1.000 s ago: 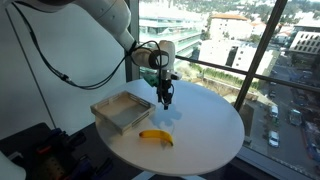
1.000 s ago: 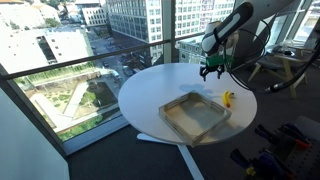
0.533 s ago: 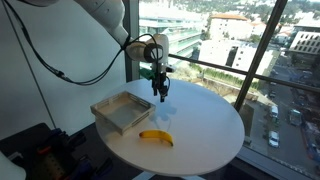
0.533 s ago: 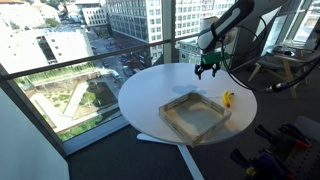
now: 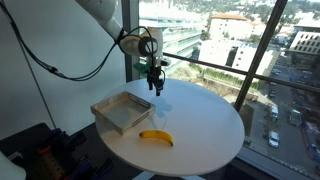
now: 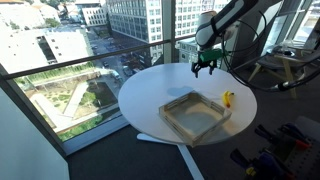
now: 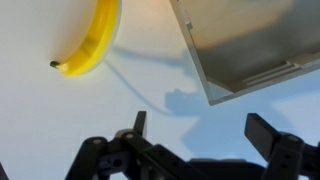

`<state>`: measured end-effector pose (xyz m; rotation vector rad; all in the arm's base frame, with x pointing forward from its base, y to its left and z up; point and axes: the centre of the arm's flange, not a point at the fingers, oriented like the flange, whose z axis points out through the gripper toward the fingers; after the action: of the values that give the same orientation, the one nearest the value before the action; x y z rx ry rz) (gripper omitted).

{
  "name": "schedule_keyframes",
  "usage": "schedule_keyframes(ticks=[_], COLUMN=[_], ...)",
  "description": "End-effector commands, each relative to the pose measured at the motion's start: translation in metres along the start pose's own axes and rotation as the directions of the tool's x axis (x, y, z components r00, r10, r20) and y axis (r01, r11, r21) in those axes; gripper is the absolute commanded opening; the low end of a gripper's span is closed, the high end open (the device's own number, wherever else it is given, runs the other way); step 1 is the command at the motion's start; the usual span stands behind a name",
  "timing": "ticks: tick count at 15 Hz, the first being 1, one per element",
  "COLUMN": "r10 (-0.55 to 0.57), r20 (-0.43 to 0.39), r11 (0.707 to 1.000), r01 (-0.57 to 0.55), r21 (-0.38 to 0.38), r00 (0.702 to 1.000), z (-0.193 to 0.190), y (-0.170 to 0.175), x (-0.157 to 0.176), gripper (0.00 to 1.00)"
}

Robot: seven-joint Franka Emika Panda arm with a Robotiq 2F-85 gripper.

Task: Move the banana from the tray to the table

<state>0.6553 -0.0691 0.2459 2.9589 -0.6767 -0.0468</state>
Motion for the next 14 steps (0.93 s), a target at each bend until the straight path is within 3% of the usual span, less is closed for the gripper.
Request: schedule_keyframes(ticks=[1, 14], r10=[-0.035, -0.087], r20=[-0.013, -0.035], r11=[0.999, 0.996], r01=[0.035, 0.087], r21=[-0.008, -0.014], r00=[0.999, 0.996], z=[-0.024, -0.066], y=[-0.002, 0.004], x=[-0.024, -0.083], gripper=[1.0, 1.0])
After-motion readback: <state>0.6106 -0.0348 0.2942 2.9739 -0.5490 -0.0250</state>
